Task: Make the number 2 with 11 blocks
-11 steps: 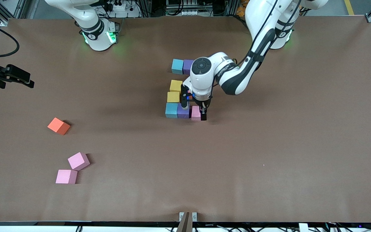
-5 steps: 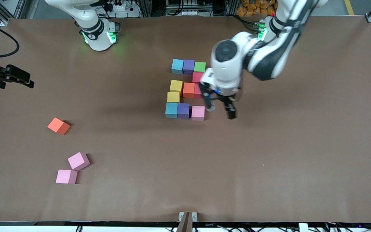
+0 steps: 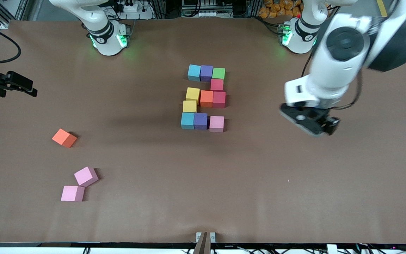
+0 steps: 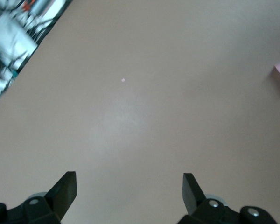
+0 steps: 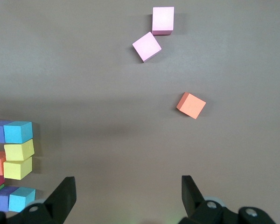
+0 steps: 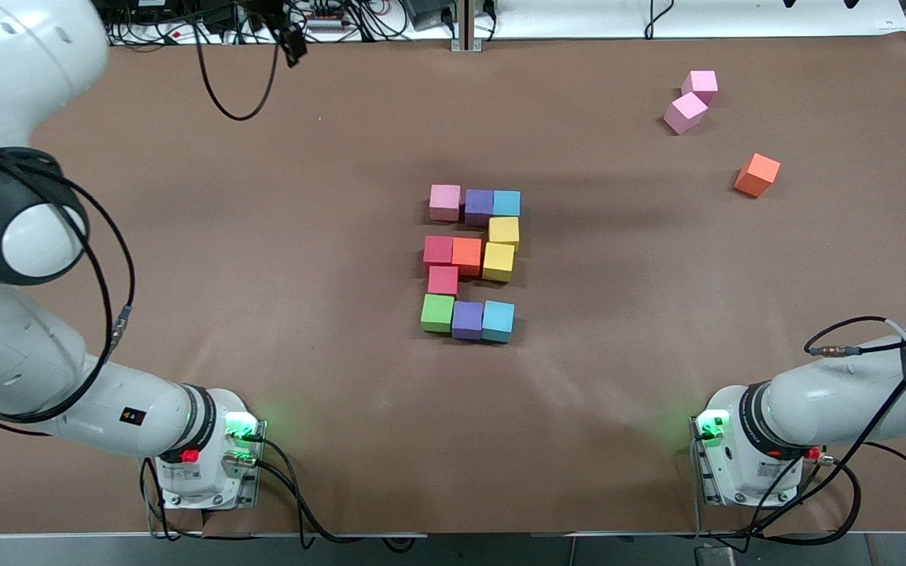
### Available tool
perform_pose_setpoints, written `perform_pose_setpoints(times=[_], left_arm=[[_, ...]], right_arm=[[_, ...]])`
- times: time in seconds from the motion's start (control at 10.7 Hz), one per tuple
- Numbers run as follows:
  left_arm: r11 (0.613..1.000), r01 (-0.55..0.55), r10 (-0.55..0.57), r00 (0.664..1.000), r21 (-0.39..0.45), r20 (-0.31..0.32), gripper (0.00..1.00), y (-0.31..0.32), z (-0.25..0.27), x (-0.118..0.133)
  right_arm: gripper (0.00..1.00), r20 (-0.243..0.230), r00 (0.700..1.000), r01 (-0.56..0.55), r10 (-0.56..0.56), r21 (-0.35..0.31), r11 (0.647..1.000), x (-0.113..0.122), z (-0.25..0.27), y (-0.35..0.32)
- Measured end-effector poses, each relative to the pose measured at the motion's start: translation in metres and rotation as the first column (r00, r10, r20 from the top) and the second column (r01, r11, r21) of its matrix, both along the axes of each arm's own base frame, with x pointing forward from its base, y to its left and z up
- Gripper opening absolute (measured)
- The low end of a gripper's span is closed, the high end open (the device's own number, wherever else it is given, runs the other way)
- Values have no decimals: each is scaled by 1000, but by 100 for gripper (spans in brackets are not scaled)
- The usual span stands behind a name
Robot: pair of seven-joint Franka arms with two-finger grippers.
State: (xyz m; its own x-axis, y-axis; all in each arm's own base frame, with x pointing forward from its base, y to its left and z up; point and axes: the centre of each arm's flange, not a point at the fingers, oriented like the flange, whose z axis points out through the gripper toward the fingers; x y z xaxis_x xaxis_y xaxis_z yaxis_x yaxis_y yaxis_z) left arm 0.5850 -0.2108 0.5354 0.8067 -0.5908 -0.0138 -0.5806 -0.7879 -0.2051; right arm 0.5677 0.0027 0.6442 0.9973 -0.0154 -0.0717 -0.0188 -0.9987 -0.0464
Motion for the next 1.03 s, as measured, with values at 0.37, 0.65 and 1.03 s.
perform_pose_setpoints(times=[0.37,0.65,1.03], left_arm=[[902,-423,429,901,-87,64,100,69,43,-1],[817,-555,556,830,-158,-45,100,148,57,0],[795,-584,573,812,-164,-114,100,184,80,-11]], right_arm=[[100,1,1000,1,-1,0,1000,0,0,0],[100,-1,1000,1,-1,0,1000,0,0,0],[100,-20,1000,6,-6,0,1000,-3,-1,0]])
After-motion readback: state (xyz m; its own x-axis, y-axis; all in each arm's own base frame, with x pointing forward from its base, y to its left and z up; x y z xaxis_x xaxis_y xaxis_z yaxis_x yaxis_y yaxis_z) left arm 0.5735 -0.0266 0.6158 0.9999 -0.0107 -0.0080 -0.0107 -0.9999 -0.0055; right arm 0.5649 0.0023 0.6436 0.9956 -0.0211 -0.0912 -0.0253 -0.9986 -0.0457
